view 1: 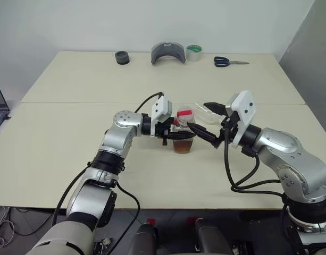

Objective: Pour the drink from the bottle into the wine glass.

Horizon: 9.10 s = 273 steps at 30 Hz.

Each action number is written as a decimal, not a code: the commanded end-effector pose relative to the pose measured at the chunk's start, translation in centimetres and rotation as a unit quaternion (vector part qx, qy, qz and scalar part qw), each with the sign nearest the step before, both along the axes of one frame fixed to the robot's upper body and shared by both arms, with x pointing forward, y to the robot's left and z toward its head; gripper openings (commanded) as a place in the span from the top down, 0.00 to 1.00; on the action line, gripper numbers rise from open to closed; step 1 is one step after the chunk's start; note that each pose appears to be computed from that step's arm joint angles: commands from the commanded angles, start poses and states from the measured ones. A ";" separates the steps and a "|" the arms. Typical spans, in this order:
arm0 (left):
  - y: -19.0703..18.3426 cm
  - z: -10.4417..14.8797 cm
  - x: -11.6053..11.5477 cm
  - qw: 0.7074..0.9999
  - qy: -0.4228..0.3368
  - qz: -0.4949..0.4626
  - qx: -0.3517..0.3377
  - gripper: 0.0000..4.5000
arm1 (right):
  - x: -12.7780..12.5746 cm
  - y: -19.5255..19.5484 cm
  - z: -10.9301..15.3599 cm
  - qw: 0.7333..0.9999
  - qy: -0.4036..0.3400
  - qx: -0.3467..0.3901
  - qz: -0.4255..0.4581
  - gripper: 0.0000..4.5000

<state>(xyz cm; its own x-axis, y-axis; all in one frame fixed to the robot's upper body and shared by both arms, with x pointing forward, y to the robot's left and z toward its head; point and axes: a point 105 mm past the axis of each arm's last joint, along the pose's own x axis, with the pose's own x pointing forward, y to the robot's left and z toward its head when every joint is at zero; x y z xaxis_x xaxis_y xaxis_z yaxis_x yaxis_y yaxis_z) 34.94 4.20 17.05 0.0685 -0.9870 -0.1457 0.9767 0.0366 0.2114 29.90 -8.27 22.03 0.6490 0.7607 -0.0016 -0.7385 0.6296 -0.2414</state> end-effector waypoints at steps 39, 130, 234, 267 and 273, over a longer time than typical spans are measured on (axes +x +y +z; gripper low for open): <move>-0.4 1.8 -0.7 0.999 -0.024 -0.030 -0.021 0.62 | -2.5 0.6 2.5 0.994 0.027 0.012 0.103 0.00; 16.2 3.3 7.2 0.883 -0.033 0.456 -0.106 0.62 | -2.7 1.4 -0.2 0.997 0.032 0.036 0.061 0.00; 4.6 -4.1 -1.8 0.974 -0.069 0.213 -0.023 0.00 | 14.0 -8.9 -5.2 0.917 0.271 -0.268 -0.117 0.96; 7.3 -0.3 -1.7 0.973 0.042 0.220 -0.049 0.00 | 9.7 -3.4 -12.5 0.939 0.192 0.109 -0.264 0.96; 7.1 -0.5 -1.9 0.976 0.042 0.212 -0.040 0.00 | 6.6 -2.9 -14.8 0.932 0.217 0.106 -0.269 0.96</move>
